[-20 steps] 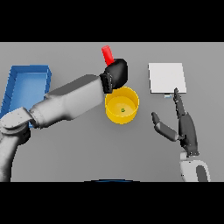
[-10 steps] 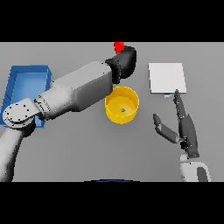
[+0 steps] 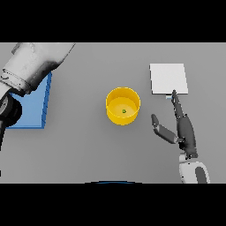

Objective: Pick up the red beaker and tilt it to pour out 1 green nut into yellow bowl. Pick up the yellow bowl and place it on the metallic measuring scale.

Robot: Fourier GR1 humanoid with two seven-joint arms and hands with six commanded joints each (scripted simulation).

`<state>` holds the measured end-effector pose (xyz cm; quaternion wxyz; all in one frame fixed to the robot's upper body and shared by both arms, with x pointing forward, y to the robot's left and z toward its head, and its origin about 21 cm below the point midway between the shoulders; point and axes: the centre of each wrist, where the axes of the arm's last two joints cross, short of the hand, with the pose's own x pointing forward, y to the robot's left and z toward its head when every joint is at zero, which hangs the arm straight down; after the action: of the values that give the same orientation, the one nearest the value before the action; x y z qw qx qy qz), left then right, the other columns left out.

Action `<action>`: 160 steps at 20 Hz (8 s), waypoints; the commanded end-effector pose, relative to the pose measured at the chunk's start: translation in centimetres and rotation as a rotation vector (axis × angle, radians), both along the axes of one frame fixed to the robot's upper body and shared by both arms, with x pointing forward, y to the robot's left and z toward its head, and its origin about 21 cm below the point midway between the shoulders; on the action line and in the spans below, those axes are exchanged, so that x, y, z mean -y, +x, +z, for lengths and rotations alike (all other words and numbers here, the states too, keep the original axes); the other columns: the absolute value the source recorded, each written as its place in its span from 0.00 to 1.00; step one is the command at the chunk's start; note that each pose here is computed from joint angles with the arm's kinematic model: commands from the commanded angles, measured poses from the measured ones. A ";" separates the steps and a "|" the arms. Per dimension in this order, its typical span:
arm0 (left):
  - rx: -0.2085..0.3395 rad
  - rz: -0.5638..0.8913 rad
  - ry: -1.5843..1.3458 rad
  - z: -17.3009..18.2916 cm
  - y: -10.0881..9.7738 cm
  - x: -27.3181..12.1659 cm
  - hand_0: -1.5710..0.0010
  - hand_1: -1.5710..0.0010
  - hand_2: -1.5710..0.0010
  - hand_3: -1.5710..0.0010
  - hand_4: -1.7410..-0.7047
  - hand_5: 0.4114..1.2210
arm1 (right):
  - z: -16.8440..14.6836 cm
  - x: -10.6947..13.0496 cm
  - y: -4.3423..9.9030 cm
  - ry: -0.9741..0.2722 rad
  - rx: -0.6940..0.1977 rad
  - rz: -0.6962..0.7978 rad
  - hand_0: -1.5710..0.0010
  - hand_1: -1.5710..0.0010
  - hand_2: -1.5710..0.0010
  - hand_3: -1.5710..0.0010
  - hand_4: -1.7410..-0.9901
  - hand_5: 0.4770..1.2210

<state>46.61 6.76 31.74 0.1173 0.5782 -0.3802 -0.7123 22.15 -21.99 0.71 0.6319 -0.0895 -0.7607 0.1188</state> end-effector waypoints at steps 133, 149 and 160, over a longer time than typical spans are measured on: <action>-0.344 0.812 -1.694 -20.9 -12.7 -27.1 1.00 1.00 1.00 1.00 0.97 0.39 | 11.6 0.2 16.7 -1.391 -0.033 0.532 0.00 0.00 0.02 0.27 0.00 1.00; -0.349 0.835 -1.684 -21.2 -12.9 -27.2 1.00 1.00 1.00 1.00 0.98 0.37 | 6.8 4.6 20.1 -1.305 -0.238 0.411 0.03 0.00 0.12 0.08 0.00 1.00; -0.368 0.828 -1.679 -21.1 -12.4 -26.9 1.00 1.00 1.00 1.00 0.98 0.38 | 6.9 5.4 20.1 -1.265 -0.324 0.435 0.76 0.63 0.56 0.61 0.27 0.61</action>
<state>34.21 33.66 10.64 0.7945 0.2726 -0.5089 -0.1885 42.25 -27.38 7.60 0.5257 -0.2674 -0.4417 0.6761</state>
